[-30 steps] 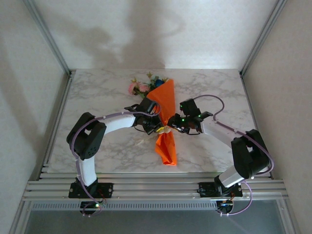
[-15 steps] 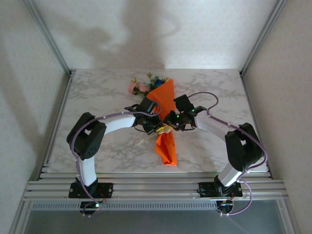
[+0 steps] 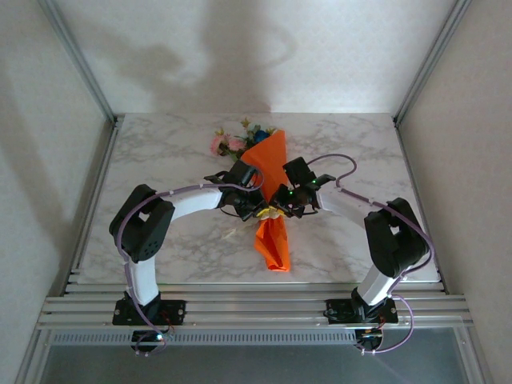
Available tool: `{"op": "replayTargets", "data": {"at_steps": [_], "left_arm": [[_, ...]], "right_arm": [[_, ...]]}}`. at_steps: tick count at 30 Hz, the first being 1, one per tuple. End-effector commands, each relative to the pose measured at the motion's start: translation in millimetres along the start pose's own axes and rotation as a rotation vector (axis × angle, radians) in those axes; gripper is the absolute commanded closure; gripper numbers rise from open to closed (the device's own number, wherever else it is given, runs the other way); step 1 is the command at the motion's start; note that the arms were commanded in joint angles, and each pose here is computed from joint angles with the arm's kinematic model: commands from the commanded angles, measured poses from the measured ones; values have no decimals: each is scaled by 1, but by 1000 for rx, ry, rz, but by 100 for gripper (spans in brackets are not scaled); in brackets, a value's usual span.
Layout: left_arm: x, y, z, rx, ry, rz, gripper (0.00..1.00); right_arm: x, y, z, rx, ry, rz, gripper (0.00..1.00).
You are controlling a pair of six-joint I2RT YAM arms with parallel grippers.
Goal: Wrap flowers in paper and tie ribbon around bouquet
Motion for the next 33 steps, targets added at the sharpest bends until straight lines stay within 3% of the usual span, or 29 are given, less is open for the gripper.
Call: {"op": "replayTargets", "data": {"at_steps": [1, 7, 15, 22, 33], "left_arm": [[-1, 3, 4, -8, -11, -16, 100], [-2, 3, 3, -7, -5, -17, 100], [-10, 4, -2, 3, 3, -26, 100], [-43, 4, -5, 2, 21, -68, 100], [-91, -22, 49, -127, 64, -147, 100]], "right_arm": [[5, -1, 2, 19, 9, -6, 72], [6, -4, 5, 23, 8, -19, 81], [-3, -5, 2, 10, 43, -63, 100], [-29, -9, 4, -61, 68, -169, 100], [-51, -23, -21, -70, 141, -254, 100]]}}
Point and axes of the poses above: each hand's point on the last joint's axis, 136 mm out from that joint toward the fingers, its own x axis out along the fingers, its own z axis along the line the jaws close on, y = z × x, the point moved 8 cm from there along -x, back along the fingers, and after that the axes turned 3 degrees about x, right-handed, at the moved point
